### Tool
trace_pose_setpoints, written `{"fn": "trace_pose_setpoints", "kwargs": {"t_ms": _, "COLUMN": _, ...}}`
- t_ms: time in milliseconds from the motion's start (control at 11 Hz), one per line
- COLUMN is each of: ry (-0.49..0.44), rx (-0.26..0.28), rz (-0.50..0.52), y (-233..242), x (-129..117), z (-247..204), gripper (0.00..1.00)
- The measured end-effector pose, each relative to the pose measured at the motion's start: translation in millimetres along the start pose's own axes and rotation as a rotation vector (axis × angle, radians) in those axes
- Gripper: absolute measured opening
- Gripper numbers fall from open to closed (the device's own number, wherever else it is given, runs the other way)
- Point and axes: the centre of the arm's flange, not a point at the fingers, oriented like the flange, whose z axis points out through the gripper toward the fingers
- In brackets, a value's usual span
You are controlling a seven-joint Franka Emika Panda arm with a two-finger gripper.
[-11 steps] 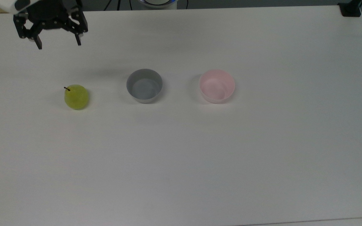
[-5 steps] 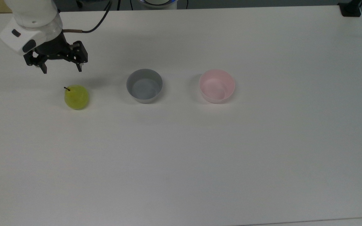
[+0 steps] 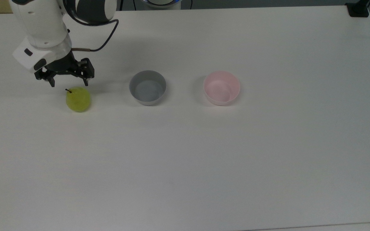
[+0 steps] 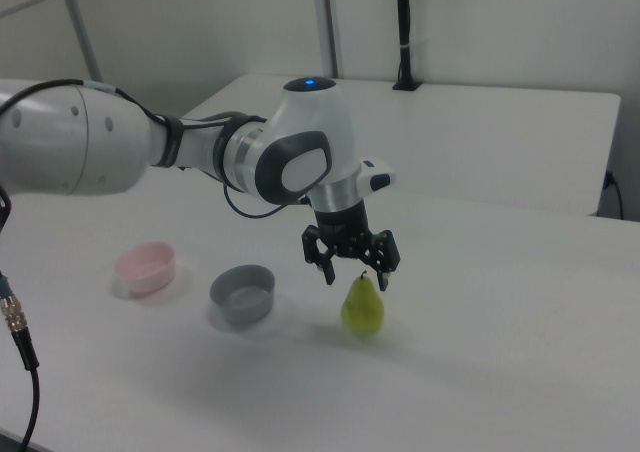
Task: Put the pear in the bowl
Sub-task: 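Move the open gripper over the yellow-green pear and lower it, then close the gripper around the pear's body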
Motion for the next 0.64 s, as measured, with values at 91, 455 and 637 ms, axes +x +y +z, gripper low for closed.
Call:
{"fn": "trace_pose_setpoints", "kwargs": {"t_ms": 91, "ry": 0.001, "rx": -0.003, "rz": 0.011, "y": -0.6, "x": 2.7, "z": 9.6, "gripper": 1.0}}
{"fn": "trace_pose_setpoints", "kwargs": {"t_ms": 455, "ry": -0.001, "rx": -0.008, "rz": 0.017, "y": -5.8, "x": 10.0, "z": 36.3, "gripper": 0.95}}
{"fn": "trace_pose_setpoints", "kwargs": {"t_ms": 637, "ry": -0.01, "rx": -0.005, "rz": 0.016, "y": -6.5, "x": 10.0, "z": 42.3, "gripper": 0.69}}
